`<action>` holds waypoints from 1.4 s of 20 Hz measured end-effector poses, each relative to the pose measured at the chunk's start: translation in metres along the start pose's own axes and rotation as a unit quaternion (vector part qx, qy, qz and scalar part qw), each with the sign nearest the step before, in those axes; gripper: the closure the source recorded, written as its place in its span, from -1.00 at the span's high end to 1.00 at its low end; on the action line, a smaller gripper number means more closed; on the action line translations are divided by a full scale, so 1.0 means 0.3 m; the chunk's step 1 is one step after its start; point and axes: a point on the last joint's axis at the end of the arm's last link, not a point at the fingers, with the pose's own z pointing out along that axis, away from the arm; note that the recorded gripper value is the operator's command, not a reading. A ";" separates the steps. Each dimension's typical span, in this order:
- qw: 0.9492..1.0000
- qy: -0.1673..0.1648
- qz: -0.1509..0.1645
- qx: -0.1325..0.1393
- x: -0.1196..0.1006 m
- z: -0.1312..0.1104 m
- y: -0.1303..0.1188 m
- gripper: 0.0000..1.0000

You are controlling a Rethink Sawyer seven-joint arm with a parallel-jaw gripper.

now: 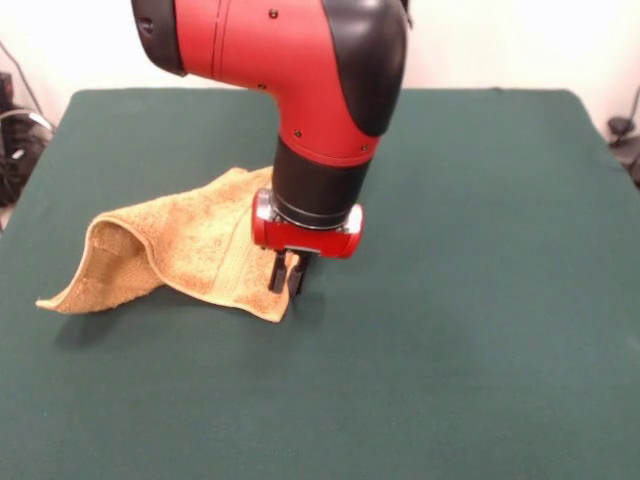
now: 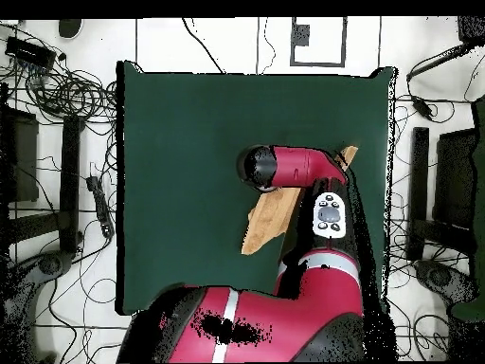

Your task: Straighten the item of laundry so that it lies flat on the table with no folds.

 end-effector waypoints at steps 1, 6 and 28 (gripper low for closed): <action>1.000 -0.001 -0.001 0.001 0.001 0.000 0.002 -1.00; 1.000 0.001 0.009 -0.004 0.000 -0.001 -0.001 -1.00; 0.997 -0.005 0.074 0.007 0.001 -0.002 0.021 -1.00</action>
